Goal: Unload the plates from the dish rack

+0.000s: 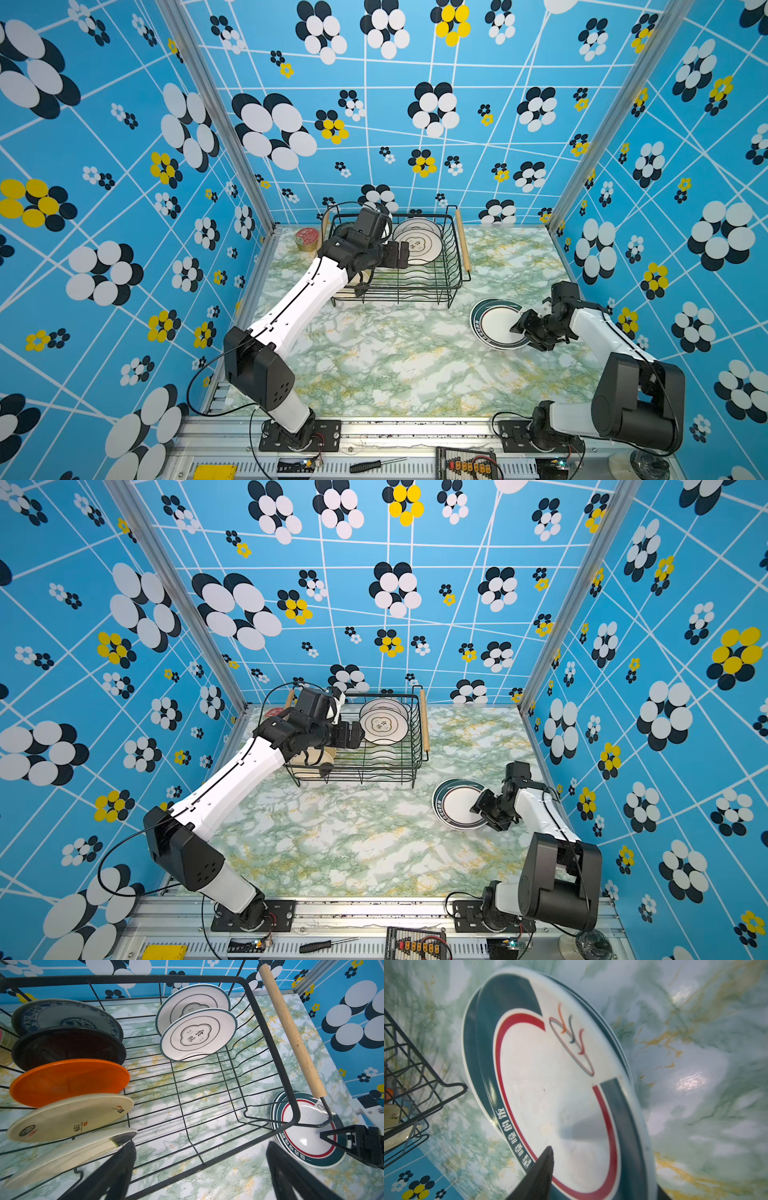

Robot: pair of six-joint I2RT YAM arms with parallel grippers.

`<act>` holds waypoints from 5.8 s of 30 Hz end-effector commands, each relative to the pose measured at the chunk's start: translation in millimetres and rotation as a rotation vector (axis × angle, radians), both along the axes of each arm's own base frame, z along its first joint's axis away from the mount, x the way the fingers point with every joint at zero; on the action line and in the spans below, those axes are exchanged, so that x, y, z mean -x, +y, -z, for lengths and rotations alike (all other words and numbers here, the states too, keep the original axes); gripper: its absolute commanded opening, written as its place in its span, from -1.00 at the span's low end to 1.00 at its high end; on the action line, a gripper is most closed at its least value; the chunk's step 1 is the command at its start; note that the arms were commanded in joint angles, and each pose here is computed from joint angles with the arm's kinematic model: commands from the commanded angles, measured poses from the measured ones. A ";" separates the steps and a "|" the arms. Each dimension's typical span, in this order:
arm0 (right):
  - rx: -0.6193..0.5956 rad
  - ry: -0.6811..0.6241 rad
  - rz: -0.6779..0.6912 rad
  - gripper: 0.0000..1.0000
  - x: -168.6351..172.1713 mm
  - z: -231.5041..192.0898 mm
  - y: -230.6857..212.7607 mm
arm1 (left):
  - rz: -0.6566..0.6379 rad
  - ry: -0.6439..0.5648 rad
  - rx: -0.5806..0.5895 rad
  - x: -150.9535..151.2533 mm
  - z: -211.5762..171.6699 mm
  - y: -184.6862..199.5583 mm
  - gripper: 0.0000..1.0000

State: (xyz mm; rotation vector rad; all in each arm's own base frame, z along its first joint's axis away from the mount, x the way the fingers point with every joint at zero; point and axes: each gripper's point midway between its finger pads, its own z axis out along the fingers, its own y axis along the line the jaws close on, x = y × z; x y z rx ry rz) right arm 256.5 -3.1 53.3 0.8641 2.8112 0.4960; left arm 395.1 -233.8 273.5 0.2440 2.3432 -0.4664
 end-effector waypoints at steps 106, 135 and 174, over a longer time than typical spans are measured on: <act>0.159 -0.146 -0.172 0.99 -65.6 -50.6 -5.9 | 0.630 -0.236 -0.191 -159.3 92.1 -46.0 0.98; 0.171 -0.132 -0.142 0.98 -66.1 -50.0 -13.3 | 0.679 -0.202 -0.204 -171.0 134.3 -54.0 0.17; 0.134 -0.155 -0.140 0.98 -66.7 -55.1 -7.1 | 0.723 -0.127 -0.219 -144.9 127.0 -44.0 -0.97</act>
